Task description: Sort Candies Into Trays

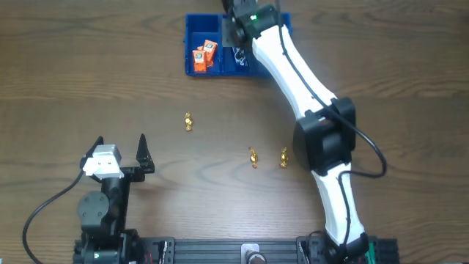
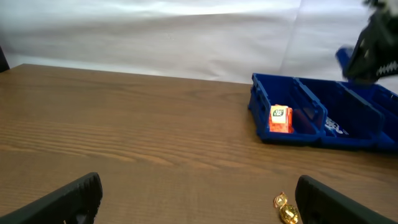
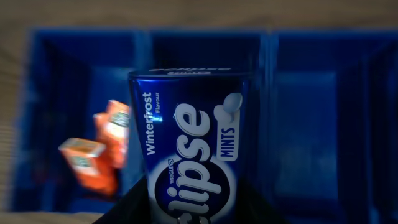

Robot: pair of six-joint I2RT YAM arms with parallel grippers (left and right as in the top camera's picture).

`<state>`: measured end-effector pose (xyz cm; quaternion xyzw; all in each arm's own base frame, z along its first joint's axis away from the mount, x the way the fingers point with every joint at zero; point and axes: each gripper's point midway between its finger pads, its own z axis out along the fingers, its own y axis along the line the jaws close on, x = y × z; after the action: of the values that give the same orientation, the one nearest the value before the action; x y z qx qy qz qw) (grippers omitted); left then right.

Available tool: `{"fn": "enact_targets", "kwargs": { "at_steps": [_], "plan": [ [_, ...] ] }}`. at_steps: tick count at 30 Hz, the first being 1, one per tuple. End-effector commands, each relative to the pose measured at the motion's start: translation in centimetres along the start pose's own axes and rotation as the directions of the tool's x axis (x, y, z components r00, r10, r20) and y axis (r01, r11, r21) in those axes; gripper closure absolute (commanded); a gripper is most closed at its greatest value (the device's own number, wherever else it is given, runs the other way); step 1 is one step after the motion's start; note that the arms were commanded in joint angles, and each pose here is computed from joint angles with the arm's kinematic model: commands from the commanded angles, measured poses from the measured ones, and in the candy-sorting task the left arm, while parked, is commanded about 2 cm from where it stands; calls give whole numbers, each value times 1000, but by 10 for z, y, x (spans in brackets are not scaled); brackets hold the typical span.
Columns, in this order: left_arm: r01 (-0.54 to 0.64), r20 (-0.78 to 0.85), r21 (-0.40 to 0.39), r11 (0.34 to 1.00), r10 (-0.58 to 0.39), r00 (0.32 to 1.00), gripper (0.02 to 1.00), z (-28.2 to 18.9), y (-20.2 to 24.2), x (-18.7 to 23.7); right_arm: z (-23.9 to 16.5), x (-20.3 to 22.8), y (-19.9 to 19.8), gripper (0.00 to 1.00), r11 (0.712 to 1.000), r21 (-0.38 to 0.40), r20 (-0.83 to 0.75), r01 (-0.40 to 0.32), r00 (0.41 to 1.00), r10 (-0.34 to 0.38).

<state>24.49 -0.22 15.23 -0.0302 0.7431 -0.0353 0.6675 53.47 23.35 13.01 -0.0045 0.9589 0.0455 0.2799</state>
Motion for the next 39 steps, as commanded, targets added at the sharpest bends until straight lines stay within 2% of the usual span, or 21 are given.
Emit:
{"fn": "enact_targets", "kwargs": {
  "at_steps": [1,14,16,17,18,19,21,25,29,33,39],
  "plan": [
    [-2,-51,-2,1000,2,999,20,1,1,16,-7,-14,-5,654,1000,-8,35,-4,999,4],
    [-2,-51,-2,1000,2,999,23,1,1,16,9,-3,-4,630,1000,2,6,6,1000,-7],
    [-2,-51,-2,1000,2,999,20,1,1,16,9,-3,-1,560,1000,-1,8,12,1000,-12],
    [-2,-51,-2,1000,2,999,20,1,1,16,8,-2,1,487,1000,-3,8,18,1000,-18],
    [-2,-51,-2,1000,2,999,20,1,1,16,8,-2,3,297,1000,-5,8,24,1000,-24],
    [-2,-51,-2,1000,2,999,20,1,1,16,8,-2,5,196,999,-8,11,36,999,-36],
    [-2,-51,-2,1000,2,999,20,1,1,16,4,-4,10,152,999,-16,22,52,998,-52],
    [-2,-51,-2,1000,2,999,23,1,1,16,-16,-13,20,148,998,-32,42,60,997,-58],
    [-2,-51,-2,1000,2,999,23,1,1,16,-62,-14,45,148,993,-70,70,98,993,-93],
    [-2,-51,-2,1000,2,999,20,1,1,16,-93,27,89,148,975,-111,12,194,981,-194],
    [-2,-51,-2,1000,2,999,20,1,1,16,-72,100,120,148,975,-91,-156,201,965,-213]
  ]
}}
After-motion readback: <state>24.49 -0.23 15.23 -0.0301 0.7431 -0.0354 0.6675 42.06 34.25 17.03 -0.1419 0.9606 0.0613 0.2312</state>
